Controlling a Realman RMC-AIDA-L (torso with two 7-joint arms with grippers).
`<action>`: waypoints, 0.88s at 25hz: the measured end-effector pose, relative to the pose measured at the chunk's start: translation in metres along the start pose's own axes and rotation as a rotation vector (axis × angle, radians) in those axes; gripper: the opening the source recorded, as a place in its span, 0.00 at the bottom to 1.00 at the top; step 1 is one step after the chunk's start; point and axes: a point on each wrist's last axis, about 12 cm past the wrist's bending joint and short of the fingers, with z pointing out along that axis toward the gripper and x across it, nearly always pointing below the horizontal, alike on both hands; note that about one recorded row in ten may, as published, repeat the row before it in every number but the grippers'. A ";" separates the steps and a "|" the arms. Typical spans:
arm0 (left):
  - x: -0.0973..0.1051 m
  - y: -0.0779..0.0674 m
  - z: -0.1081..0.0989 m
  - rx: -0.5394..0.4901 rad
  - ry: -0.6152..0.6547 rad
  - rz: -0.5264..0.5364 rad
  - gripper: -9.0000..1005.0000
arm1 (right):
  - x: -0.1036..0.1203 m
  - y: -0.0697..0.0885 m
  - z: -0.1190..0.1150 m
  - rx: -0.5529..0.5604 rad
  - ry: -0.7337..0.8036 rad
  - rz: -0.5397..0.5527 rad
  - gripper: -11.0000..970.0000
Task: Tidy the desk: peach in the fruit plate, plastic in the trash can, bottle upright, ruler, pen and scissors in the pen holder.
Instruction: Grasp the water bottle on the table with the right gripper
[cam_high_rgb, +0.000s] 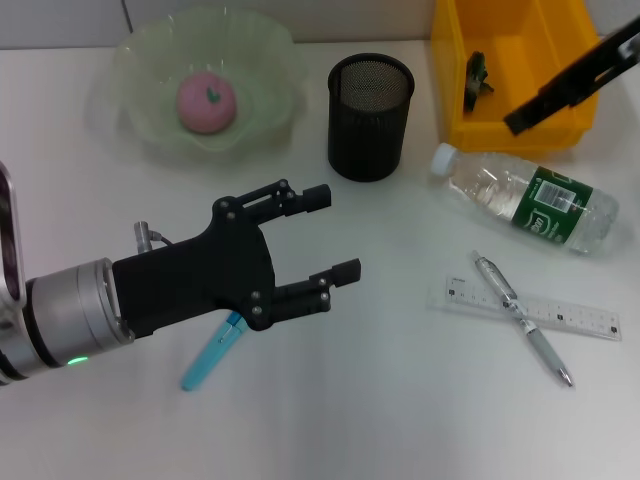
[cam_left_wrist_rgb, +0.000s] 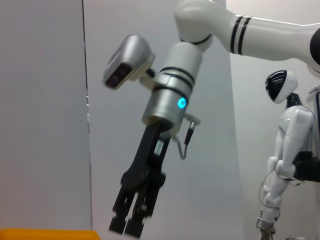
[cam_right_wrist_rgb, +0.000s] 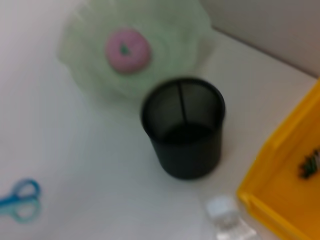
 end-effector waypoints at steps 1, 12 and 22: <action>0.000 0.000 0.000 0.000 0.000 0.000 0.73 | 0.000 0.002 0.010 0.022 0.056 -0.017 0.75; 0.000 -0.002 -0.001 0.006 -0.001 -0.001 0.73 | 0.005 0.010 0.022 0.025 0.167 -0.071 0.76; 0.001 -0.003 -0.002 0.001 -0.001 0.033 0.73 | 0.018 0.003 0.026 0.094 0.185 -0.061 0.82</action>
